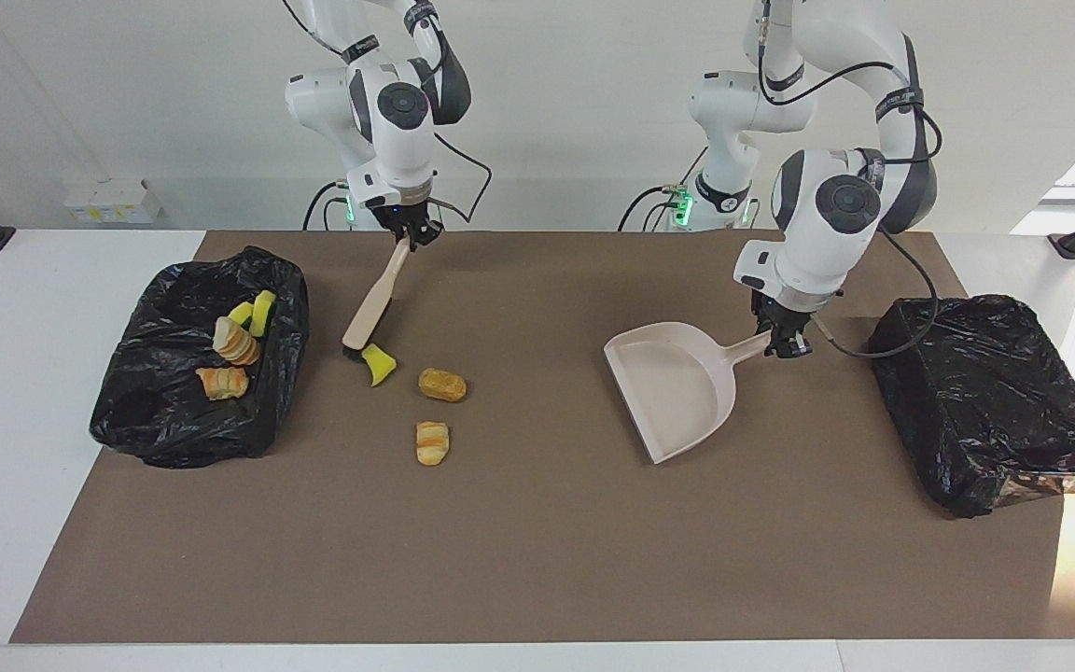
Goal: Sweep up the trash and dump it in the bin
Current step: 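Sweep bread and sponge into the dustpan with the right gripper's brush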
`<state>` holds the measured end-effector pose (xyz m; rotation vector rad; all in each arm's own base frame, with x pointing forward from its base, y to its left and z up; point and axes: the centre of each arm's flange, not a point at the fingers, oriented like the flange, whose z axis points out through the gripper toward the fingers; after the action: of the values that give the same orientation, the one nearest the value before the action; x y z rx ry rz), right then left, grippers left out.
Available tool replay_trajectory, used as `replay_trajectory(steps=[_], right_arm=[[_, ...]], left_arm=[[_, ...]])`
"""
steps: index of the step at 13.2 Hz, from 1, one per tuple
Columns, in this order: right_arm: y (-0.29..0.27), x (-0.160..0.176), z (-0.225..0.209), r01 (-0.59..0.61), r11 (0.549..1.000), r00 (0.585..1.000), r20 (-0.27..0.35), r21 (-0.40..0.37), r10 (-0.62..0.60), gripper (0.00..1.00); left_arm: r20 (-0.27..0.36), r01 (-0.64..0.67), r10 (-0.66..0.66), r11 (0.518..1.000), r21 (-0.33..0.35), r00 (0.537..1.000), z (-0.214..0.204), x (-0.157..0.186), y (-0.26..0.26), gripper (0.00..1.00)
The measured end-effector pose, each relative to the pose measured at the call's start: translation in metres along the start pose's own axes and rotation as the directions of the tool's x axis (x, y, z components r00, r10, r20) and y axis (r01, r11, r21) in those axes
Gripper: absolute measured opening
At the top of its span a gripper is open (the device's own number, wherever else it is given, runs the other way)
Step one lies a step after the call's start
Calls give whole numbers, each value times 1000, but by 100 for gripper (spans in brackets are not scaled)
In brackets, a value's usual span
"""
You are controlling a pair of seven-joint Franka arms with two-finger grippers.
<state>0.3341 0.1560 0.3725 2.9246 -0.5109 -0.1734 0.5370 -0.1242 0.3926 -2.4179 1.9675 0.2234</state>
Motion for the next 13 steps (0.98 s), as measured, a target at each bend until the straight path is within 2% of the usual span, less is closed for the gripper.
replay_trajectory(steps=[3, 8, 10, 13], right_arm=[[-40, 36, -24, 26, 998, 1000, -6, 56, -26, 27], [-100, 87, -13, 39, 991, 998, 35, 130, -44, 27], [-129, 87, -35, 81, 985, 996, 29, 154, -86, 27], [-171, 68, -65, 152, 970, 987, 18, 188, -158, 27]], left_arm=[[-15, -30, 31, 998, 55, 999, 9, 17, 2, 32], [-42, 18, -14, 995, 94, 999, 14, 32, 0, 32], [-46, 34, -30, 995, 95, 998, 30, 48, 0, 32], [-43, 35, -31, 995, 91, 999, 32, 54, 3, 32]])
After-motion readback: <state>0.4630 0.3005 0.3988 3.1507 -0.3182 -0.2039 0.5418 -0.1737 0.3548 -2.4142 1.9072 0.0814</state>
